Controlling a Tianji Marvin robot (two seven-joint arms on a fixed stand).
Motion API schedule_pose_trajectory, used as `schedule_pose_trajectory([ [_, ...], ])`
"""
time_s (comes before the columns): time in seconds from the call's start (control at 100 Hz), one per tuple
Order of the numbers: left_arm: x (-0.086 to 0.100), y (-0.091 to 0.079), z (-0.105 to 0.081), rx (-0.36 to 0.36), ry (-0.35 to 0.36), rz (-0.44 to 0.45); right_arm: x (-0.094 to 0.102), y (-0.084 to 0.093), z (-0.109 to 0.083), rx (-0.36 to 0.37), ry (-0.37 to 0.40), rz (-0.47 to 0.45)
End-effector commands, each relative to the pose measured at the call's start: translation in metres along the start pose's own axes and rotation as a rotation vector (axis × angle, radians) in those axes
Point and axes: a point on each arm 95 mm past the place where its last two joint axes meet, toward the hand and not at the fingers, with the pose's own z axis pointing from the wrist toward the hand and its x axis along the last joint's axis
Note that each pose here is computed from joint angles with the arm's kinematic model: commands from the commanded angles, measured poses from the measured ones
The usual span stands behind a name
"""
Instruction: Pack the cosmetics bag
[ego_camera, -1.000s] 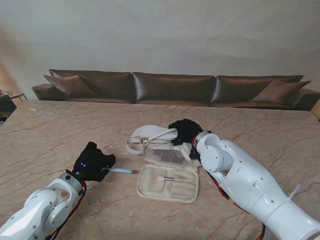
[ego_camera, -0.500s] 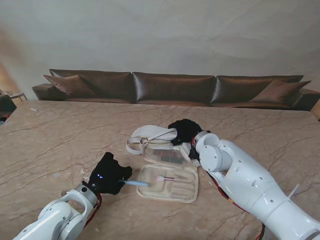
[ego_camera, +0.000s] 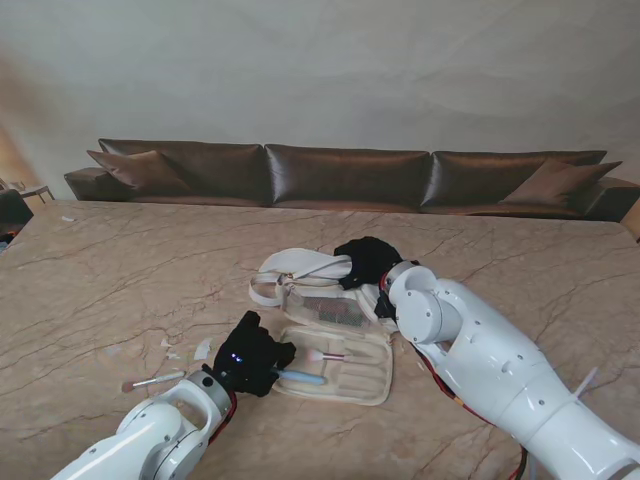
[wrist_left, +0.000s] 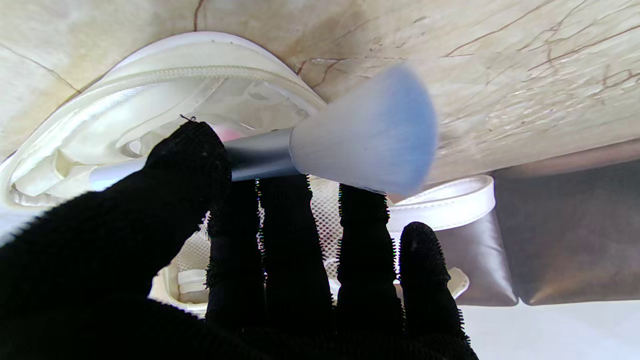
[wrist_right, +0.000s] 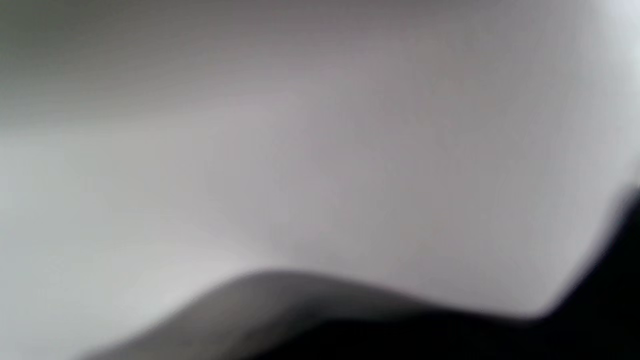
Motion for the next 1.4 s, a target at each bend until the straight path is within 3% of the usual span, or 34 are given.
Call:
schedule_pose_trajectory([
  [0.0, 0.001, 0.000, 0.004, -0.009, -0.002, -0.004, 0.008, 0.004, 0.001, -0.017, 0.018, 0.007],
  [0.6, 0.014, 0.006, 0.029, -0.040, 0.003, 0.011, 0.003, 0.000, -0.003, -0.017, 0.010, 0.020],
  [1.39, 0.039, 0.003, 0.035, -0.009, 0.026, -0.020, 0.005, -0.001, -0.003, -0.016, 0.008, 0.025],
])
